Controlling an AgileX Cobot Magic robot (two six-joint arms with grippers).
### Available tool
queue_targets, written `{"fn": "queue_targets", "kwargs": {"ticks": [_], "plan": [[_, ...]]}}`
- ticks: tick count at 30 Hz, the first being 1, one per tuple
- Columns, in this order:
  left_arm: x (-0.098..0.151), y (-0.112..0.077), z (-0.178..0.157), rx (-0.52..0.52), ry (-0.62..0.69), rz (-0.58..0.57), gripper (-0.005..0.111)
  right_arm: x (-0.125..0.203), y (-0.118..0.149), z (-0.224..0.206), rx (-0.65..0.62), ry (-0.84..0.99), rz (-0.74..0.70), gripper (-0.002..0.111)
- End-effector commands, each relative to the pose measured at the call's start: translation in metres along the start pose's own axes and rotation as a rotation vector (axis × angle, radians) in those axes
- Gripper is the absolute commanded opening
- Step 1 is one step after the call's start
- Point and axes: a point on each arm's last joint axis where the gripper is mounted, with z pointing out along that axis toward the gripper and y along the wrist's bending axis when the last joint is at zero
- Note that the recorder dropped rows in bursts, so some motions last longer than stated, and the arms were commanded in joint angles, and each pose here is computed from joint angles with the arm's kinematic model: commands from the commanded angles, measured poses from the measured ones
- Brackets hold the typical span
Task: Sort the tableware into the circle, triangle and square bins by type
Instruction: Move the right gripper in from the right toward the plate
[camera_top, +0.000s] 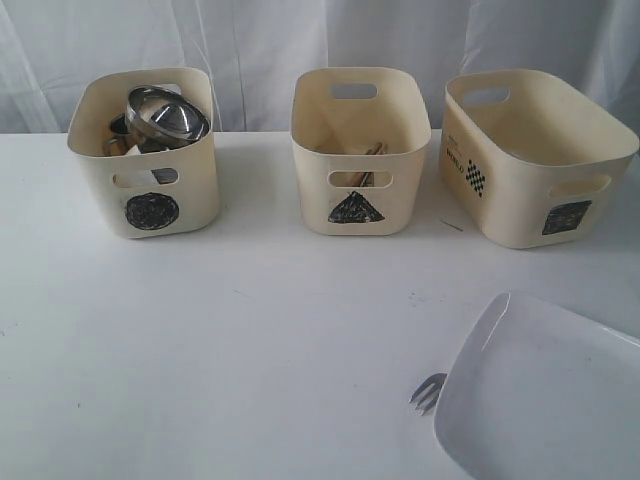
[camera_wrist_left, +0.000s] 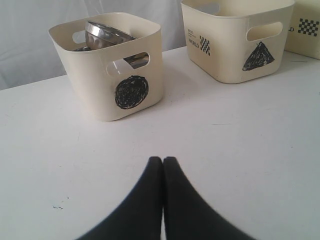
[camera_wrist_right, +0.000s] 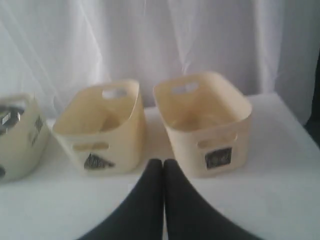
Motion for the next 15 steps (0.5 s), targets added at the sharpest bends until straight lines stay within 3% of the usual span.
{"fn": "queue_targets", "kwargs": {"ticks": [1,9,15], "plan": [[0.001,0.000,0.000,-0.001,0.002,-0.006,0.000,-0.015,0.017,0.044,-0.131,0.313,-0.104,0.000],[0.001,0.000,0.000,-0.001,0.002,-0.006,0.000,-0.016,0.024,0.134,-0.235,0.606,-0.268,0.000],[0.001,0.000,0.000,-0.001,0.002,-0.006,0.000,0.023,0.049,0.208,-0.310,0.795,-0.338,0.000]]}}
